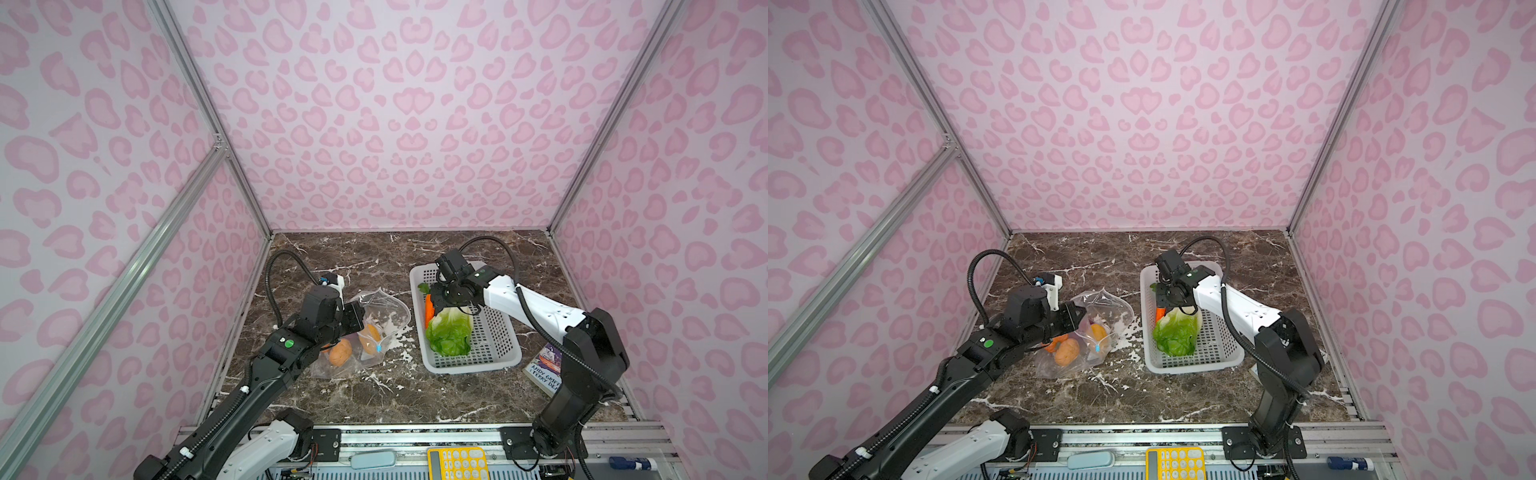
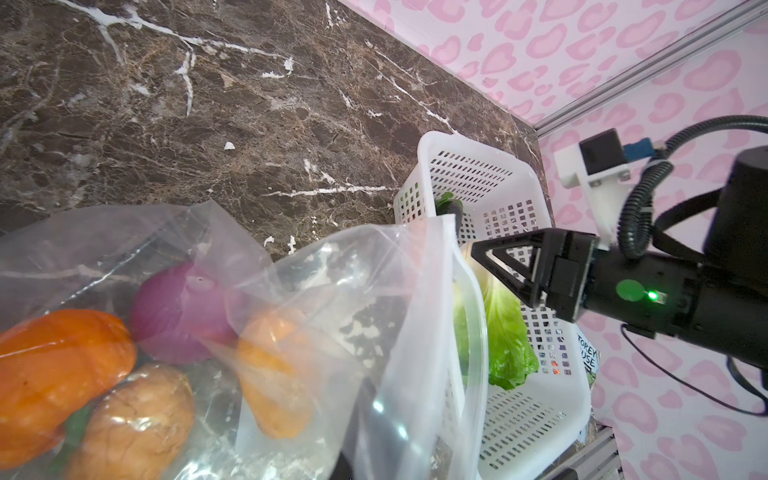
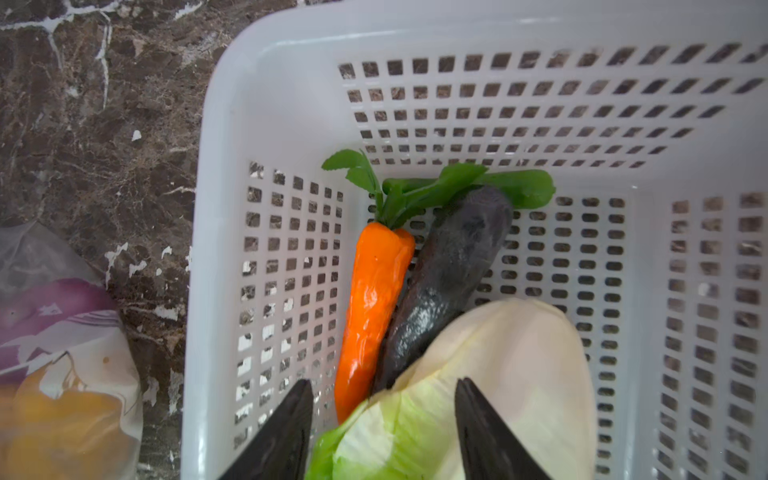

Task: Place the food in the zip-top bag and seal the zipper
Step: 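Move the right gripper over the basket toward the orange carrot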

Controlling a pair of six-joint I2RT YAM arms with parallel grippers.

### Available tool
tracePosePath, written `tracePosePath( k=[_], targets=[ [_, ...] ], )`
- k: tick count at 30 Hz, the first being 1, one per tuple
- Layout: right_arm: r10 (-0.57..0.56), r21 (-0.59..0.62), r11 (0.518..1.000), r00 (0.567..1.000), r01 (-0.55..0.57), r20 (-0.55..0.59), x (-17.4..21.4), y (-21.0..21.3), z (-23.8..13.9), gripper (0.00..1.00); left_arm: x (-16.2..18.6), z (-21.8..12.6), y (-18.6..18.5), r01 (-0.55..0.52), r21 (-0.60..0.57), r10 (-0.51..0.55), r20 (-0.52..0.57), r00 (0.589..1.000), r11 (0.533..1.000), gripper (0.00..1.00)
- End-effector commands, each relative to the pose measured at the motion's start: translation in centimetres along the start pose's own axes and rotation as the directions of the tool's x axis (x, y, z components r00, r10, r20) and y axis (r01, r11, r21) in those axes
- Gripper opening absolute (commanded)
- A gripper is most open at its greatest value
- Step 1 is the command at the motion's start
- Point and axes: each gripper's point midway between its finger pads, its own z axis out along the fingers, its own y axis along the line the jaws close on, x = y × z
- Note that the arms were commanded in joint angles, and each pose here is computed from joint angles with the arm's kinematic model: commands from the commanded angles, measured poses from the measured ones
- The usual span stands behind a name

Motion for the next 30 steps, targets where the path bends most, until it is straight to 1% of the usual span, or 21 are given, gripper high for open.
tracePosePath(
  k=[1, 10, 12, 14, 19, 25, 26, 30],
  targets=[
    [0.048, -0.006, 0.999, 0.999, -0.048, 0.009, -0.7, 0.6, 1.6, 0.54, -0.3, -0.1, -0.1, 0.002, 0.005, -0.002, 0.015, 1.000, 1.000, 0.03],
    [0.066, 0.044, 0.997, 0.997, -0.065, -0.036, -0.8, 0.7, 5.6, 0.51, -0.6, -0.3, -0.3, -0.008, 0.004, 0.007, 0.021, 1.000, 1.000, 0.03],
    [0.070, 0.083, 0.994, 0.996, -0.066, -0.054, -0.3, 0.0, 6.6, 0.51, -0.6, -0.4, -0.3, -0.011, 0.002, 0.011, 0.021, 1.000, 1.000, 0.03],
    [0.074, 0.098, 0.993, 0.996, -0.069, -0.045, -0.9, 0.1, 7.0, 0.50, -0.7, -0.6, -0.3, -0.013, -0.001, 0.013, 0.024, 1.000, 1.000, 0.03],
    [0.080, 0.134, 0.989, 0.994, -0.070, -0.076, 0.0, -0.5, 8.7, 0.49, -0.7, -0.9, -0.1, -0.014, -0.007, 0.014, 0.035, 0.999, 1.000, 0.03],
    [0.076, 0.159, 0.985, 0.993, -0.062, -0.087, 0.6, -0.9, 9.5, 0.47, -0.8, -0.9, -0.2, -0.014, -0.004, 0.014, 0.035, 0.999, 1.000, 0.03],
    [0.075, 0.161, 0.985, 0.994, -0.060, -0.085, 0.6, -0.9, 9.5, 0.46, -0.8, -1.0, -0.1, -0.014, -0.006, 0.014, 0.035, 0.999, 1.000, 0.03],
    [0.077, 0.162, 0.985, 0.994, -0.064, -0.074, 0.5, -1.1, 9.3, 0.35, -0.7, -1.0, -0.1, -0.014, -0.007, 0.014, 0.038, 0.999, 1.000, 0.03]
  ],
)
